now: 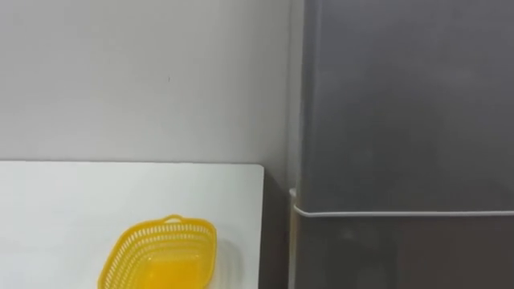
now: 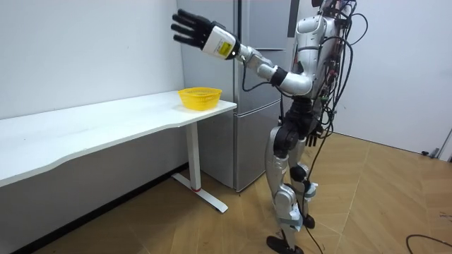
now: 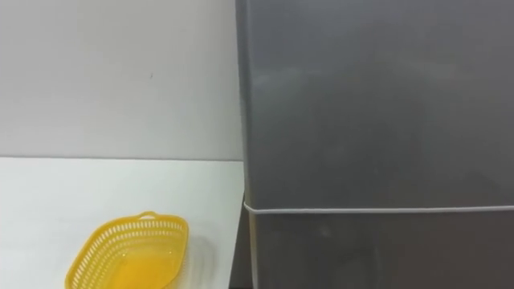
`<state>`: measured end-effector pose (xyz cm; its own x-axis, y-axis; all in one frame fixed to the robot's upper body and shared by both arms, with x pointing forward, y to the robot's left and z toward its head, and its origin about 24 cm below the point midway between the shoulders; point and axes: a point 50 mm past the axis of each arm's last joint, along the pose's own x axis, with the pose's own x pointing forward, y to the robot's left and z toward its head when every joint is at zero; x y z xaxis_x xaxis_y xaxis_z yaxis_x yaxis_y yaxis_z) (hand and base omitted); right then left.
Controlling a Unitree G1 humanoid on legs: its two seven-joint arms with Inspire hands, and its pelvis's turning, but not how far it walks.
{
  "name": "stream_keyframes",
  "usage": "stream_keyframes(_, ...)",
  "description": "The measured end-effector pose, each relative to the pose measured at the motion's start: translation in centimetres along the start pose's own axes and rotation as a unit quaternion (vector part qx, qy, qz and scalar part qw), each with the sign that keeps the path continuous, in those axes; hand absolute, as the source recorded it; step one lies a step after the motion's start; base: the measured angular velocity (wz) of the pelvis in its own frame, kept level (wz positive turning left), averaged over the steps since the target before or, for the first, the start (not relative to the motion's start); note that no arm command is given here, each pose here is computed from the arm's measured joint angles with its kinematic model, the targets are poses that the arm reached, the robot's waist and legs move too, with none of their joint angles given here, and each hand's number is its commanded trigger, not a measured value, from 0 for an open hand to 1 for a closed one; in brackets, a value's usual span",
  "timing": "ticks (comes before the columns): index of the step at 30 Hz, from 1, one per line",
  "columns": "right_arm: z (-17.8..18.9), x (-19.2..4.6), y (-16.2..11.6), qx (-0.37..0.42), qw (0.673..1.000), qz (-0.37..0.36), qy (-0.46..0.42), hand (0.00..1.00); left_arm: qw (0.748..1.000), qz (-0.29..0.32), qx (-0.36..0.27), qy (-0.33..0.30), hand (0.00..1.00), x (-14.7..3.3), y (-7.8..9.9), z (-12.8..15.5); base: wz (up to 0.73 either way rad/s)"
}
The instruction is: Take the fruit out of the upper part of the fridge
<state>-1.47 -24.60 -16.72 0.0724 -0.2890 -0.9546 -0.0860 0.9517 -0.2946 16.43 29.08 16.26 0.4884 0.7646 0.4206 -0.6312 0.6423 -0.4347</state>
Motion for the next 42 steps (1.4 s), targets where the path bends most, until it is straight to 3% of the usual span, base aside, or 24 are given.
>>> stream_keyframes(8,0.1,0.1,0.2,-0.024,0.999,0.024,0.012,0.0,0.981,-0.178,-0.077,0.026,0.0,-0.5,-4.9,-0.3,-0.02)
stream_keyframes(17,0.5,0.1,0.1,-0.041,0.999,0.022,0.012,0.0,0.94,-0.322,-0.086,0.073,0.0,-2.2,-7.8,-1.4,-0.06)
stream_keyframes(30,1.5,0.3,0.1,-0.041,0.999,0.017,0.012,0.0,0.889,-0.433,-0.091,0.117,0.0,-4.2,-9.7,-2.4,-0.02)
stream_keyframes(42,1.5,0.3,-0.4,-0.043,0.999,0.009,0.016,0.0,0.866,-0.474,-0.092,0.129,0.0,-4.8,-10.1,-2.6,0.0)
